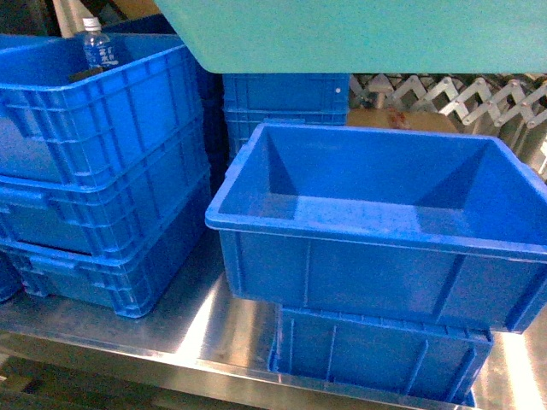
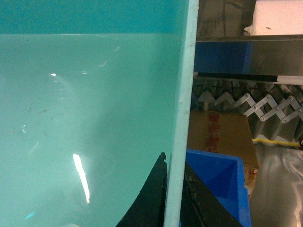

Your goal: Stack blue boxes stably on right

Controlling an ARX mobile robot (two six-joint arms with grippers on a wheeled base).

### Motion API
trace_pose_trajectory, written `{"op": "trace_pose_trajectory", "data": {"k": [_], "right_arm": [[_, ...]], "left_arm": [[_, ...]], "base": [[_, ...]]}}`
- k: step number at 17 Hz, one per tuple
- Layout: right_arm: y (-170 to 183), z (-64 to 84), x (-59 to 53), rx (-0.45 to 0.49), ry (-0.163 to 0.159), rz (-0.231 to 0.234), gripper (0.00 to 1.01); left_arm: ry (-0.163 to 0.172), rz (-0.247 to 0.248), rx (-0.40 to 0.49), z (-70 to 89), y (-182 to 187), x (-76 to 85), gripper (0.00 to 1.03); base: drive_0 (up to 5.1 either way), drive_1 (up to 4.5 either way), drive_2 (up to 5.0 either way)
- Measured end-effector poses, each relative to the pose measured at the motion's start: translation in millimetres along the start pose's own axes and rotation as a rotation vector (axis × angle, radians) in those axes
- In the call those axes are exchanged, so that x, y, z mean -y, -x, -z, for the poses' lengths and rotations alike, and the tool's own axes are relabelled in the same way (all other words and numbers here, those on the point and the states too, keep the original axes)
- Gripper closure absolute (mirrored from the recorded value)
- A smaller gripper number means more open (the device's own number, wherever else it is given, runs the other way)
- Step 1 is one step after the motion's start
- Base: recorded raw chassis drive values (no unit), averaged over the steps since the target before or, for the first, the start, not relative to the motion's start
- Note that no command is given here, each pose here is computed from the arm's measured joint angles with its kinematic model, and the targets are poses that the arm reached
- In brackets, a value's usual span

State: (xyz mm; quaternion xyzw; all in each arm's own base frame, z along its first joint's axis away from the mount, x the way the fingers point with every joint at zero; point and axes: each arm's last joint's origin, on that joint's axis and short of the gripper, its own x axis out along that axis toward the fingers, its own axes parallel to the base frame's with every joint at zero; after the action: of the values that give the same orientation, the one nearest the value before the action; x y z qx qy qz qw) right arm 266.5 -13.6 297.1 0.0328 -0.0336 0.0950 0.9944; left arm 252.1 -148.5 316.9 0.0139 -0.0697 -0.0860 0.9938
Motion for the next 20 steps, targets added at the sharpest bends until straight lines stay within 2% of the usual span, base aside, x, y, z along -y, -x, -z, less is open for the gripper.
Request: {"op": "trace_pose_trajectory", "data": {"k": [1, 3, 7, 17, 20], "right_arm": [[0.0, 0.2, -0.4, -0.001, -0.001, -0.003, 0.94], [-1.0, 0.0, -4.0, 0.004, -0.001, -0.015, 0.94], [-0.9, 0.2, -3.6, 0.002, -0.001, -0.014, 0.94], [0.1, -1.1, -3.9, 0.005, 0.0, -0.013, 0.94], [0.1, -1.2, -4.0, 0.006, 0.0, -0.014, 0.94]], "left_arm": [[-0.001, -0.001, -0.004, 0.4, 0.2, 0.4, 1.01], [-0.004, -0.015, -0.005, 0.4, -0.9, -3.2, 1.01], [-0.005, -0.01, -0.005, 0.4, -0.6, -2.9, 1.01], [-0.004, -0.01, -0.003, -0.4, 0.3, -3.0, 1.01], [-0.004, -0.01, -0.002, -0.4, 0.2, -3.1, 1.01]], "base": [[3.1, -5.19, -2.3], [0.6, 0.58, 0.6], [0.6, 0.58, 0.6], [-0.8, -0.85, -0.8], [0.0, 4.19, -4.3]]}}
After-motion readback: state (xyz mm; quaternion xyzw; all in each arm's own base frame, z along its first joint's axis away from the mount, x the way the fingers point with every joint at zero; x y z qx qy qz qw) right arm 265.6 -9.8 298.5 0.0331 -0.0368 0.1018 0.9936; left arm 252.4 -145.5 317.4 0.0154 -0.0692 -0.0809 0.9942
